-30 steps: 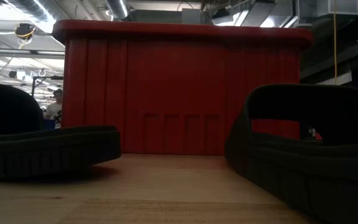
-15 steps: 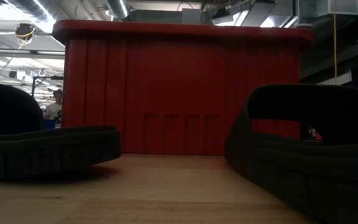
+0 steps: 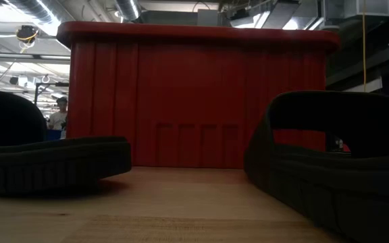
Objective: Pick and place slides into bin
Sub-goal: Put the right black slide into the bin
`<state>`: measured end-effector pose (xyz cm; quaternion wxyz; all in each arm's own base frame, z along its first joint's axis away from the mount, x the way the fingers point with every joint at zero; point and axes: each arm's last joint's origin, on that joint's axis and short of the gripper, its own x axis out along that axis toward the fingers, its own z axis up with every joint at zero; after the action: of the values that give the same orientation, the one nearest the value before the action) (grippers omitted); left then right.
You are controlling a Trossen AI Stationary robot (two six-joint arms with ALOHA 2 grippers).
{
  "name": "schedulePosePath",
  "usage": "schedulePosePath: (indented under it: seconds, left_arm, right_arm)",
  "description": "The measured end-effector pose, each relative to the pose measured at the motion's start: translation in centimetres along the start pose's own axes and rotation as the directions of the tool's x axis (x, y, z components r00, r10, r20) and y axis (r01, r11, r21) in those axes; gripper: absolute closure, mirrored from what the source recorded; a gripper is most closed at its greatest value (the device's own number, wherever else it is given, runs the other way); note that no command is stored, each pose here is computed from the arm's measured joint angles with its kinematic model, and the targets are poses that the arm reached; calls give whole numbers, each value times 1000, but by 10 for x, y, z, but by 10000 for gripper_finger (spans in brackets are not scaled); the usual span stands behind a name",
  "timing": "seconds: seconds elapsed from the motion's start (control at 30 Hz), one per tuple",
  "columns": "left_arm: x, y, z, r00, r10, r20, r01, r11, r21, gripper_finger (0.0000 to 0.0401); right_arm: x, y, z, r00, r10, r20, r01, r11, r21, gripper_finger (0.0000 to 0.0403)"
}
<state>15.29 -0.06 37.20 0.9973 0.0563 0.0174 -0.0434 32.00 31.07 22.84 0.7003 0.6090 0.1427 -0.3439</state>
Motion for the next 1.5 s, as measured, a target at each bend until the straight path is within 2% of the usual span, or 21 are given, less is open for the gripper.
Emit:
schedulePosePath:
  seconds: [0.17,0.33,0.67,0.9,1.5]
  left_arm:
    - [0,0,0,1000,1,0,-1,1000,1,400]
    - [0,0,0,1000,0,0,0,1000,3,397]
    - [0,0,0,1000,1,0,-1,1000,3,399]
    - [0,0,0,1000,1,0,-1,1000,3,398]
    - [0,0,0,1000,1,1,-1,1000,29,397]
  right_arm:
    - [2,-1,0,995,-74,-65,72,997,-30,395]
    - [2,-3,2,994,-98,-52,95,994,-60,393]
    - [9,-2,9,990,-140,-34,137,988,-68,318]
    - [13,-1,13,986,-165,-30,163,985,-54,289]
    - [60,-24,5,956,-294,-3,293,954,-67,286]
